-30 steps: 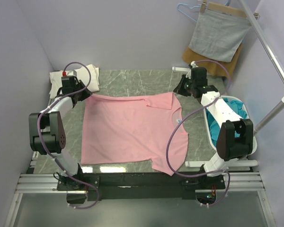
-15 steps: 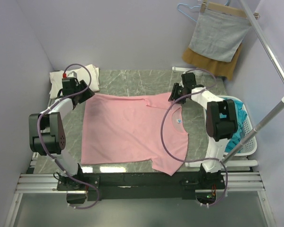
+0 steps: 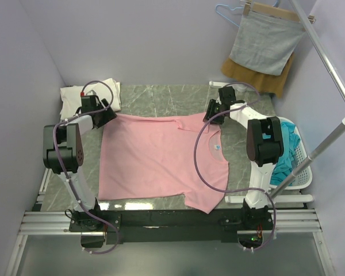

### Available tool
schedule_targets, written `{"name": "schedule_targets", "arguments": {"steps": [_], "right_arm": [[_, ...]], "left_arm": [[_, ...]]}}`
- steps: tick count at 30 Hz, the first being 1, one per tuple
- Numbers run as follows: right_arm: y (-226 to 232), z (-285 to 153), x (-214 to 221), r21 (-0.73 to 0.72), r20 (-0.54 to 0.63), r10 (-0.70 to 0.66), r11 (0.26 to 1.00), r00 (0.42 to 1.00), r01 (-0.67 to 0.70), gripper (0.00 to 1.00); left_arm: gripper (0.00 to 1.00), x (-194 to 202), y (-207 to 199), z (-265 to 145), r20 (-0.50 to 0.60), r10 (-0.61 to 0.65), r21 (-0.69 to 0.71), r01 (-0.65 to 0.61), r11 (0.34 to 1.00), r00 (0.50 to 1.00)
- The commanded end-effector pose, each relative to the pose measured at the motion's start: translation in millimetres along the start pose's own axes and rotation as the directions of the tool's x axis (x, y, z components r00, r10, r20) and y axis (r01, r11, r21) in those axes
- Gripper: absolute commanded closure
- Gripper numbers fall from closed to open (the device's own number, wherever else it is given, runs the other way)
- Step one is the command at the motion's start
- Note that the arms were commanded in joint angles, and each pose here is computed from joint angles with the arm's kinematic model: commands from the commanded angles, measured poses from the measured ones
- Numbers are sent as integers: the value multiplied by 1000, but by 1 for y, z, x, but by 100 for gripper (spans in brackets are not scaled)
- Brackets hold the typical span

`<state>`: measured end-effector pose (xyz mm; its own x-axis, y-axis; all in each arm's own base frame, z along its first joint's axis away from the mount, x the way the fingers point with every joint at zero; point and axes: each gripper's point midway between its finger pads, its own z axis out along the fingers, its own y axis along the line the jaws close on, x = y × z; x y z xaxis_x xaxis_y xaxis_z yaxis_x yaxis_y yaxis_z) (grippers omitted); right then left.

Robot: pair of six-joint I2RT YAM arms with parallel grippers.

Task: Fold and stack the t-shirts
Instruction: Flatten out the tshirt, then grap the side of the flattened tshirt furthest away from the robot with both arms

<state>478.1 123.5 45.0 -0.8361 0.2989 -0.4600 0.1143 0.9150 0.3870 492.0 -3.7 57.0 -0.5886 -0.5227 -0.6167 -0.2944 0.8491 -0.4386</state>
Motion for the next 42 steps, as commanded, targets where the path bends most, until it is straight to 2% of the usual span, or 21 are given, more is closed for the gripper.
{"name": "schedule_targets", "arguments": {"steps": [1,11,14,16,21,27,28,34,36,38,39,40,41,42], "right_arm": [[6,0,-17,-11,27,-12,1000,1000,13,49],[3,5,-12,-15,14,-17,1000,1000,17,48],[4,8,-11,-19,4,-14,1000,1000,14,48],[3,9,-10,-16,1,-15,1000,1000,15,48],[2,11,-8,-12,-8,-13,1000,1000,13,48],[1,9,-7,-9,-8,-14,1000,1000,14,48],[0,9,-8,-7,-5,-16,1000,1000,16,48],[-6,6,-9,29,3,-9,1000,1000,9,48],[-7,7,-6,28,-5,-4,1000,1000,4,48],[-4,10,-4,6,-17,-6,1000,1000,6,55],[0,11,-3,-13,-21,-5,1000,1000,4,63],[2,10,-5,-24,-18,-4,1000,1000,3,91],[4,9,-5,-36,-13,-7,999,1000,6,98],[6,7,-7,-43,-5,-8,999,1000,7,100]], "left_arm": [[26,-28,-8,11,72,-14,12,13,1000,997],[23,-51,6,19,130,-30,-26,34,999,991],[27,-50,7,29,94,-23,-29,25,999,995],[36,-45,7,37,67,-25,-18,26,1000,997],[44,-43,3,43,51,-18,4,18,1000,999],[58,-35,3,43,13,-17,17,17,1000,1000],[68,-33,3,44,9,-15,22,15,1000,1000],[99,-31,-1,45,-4,-9,44,9,999,1000],[99,-32,-2,43,2,-9,51,9,999,1000],[99,-35,-4,38,14,-9,54,8,999,1000],[99,-34,-6,35,10,-10,62,9,998,1000],[99,-40,-10,34,34,-4,77,1,997,999],[99,-45,-13,29,49,-2,84,-3,996,999],[99,-45,-15,27,50,1,93,-6,996,999]]}}
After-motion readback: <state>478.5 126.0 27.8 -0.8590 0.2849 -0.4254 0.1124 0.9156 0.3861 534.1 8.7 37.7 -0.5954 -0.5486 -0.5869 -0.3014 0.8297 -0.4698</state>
